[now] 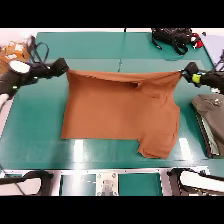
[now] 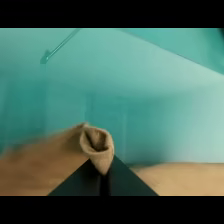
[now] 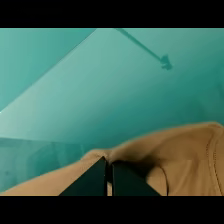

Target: Fold the shirts.

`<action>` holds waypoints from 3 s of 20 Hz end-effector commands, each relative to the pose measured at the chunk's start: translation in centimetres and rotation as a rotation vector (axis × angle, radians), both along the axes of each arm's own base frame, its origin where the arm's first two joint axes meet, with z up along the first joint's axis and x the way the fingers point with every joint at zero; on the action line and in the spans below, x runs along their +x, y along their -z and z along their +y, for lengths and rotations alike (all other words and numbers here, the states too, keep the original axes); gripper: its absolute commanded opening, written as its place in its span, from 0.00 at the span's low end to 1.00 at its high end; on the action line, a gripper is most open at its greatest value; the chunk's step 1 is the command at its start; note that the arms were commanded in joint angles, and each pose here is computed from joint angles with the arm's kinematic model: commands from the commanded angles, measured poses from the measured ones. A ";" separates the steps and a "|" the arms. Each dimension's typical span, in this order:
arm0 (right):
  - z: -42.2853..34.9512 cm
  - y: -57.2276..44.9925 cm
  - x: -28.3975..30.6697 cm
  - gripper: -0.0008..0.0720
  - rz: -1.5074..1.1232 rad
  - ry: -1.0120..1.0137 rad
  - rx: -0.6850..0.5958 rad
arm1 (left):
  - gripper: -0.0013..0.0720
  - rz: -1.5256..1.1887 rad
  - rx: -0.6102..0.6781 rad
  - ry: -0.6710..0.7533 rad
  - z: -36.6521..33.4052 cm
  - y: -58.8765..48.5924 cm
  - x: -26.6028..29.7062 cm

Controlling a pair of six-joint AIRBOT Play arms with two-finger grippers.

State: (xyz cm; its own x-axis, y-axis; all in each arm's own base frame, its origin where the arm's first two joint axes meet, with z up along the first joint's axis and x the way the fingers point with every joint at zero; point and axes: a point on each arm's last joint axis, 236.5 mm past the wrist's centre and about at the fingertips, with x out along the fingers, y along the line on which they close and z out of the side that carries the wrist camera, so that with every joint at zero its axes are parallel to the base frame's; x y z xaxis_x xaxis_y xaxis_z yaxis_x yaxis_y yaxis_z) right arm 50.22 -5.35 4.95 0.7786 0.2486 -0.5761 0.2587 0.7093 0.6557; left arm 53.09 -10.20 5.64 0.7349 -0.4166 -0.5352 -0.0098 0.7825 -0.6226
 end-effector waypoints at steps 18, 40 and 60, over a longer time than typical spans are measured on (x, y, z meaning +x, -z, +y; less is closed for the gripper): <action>-2.3 2.1 9.8 0.03 -0.047 -0.064 -0.046 | 0.05 -0.111 0.047 -0.083 1.3 0.5 6.4; -2.0 13.0 -1.5 0.04 0.420 -0.260 -0.064 | 0.05 0.423 0.102 0.132 -1.0 13.0 -5.0; -3.5 9.0 -27.9 0.04 0.799 0.039 -0.030 | 0.05 0.640 0.221 0.279 3.2 3.4 -22.2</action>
State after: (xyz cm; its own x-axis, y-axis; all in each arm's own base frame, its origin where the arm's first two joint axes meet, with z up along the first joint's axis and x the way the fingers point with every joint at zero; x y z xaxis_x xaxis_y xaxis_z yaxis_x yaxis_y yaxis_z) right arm 27.69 -9.68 -2.54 0.1618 0.2605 -0.9518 0.5864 0.7504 0.3050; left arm 34.22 -7.02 2.28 0.0888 -0.4120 -0.9069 -0.0730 0.9053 -0.4184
